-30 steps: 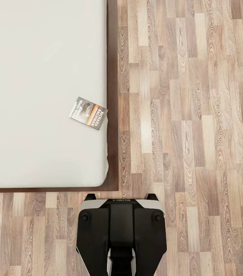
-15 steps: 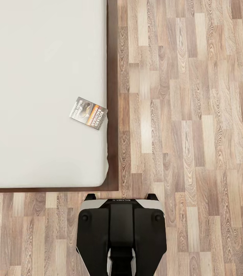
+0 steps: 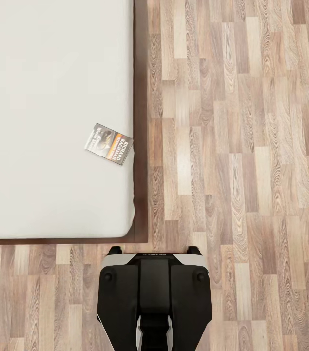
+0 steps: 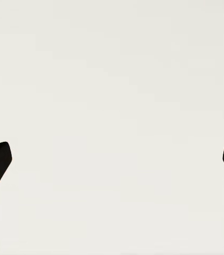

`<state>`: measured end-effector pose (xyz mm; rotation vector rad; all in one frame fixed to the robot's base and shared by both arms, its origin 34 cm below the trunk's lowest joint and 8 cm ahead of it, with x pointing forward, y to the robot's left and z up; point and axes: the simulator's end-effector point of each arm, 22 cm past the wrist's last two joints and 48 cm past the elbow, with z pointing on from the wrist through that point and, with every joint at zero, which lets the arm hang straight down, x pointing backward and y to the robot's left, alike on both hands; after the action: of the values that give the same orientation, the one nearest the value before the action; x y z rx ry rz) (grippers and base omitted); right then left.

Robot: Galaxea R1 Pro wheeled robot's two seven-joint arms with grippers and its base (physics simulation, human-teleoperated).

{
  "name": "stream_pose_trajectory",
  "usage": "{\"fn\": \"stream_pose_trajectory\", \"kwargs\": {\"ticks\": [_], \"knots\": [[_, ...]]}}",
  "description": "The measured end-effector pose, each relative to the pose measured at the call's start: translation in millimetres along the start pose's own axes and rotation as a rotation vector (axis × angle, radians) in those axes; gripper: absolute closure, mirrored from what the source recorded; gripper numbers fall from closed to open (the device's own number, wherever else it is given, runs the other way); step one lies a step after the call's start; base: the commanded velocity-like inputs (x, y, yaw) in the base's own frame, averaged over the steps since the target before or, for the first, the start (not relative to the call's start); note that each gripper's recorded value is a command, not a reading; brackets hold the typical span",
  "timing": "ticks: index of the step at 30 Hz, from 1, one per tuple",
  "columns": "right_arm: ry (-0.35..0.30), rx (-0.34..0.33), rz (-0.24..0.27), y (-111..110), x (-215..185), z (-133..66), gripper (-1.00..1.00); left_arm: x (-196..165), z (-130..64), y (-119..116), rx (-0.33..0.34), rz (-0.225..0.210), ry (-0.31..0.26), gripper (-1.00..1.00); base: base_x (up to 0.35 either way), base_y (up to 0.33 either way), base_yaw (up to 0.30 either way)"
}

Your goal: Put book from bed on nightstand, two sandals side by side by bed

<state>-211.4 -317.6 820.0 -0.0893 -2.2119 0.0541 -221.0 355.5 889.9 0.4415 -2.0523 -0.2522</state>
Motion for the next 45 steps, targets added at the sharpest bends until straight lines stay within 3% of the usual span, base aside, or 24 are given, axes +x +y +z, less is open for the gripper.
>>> {"fn": "stream_pose_trajectory", "kwargs": {"ticks": [5, 16, 45], "knots": [[0.0, 0.001, 0.0, 0, -1, 0.2, -1.0, 8, 2.7, -17, 0.021, -0.01, 0.008, -1.0, 0.0, -0.245, 0.0], [0.0, 0.003, -0.001, -2, -2, 0.3, -1.0, 10, 3.6, -24, 0.028, -0.011, 0.011, -1.0, 0.0, -0.25, 0.0], [0.002, 0.003, 0.001, -1, -1, 0.4, -1.0, 14, 4.0, -29, 0.035, 0.004, 0.019, -1.0, -0.052, -0.051, 0.002]]}}
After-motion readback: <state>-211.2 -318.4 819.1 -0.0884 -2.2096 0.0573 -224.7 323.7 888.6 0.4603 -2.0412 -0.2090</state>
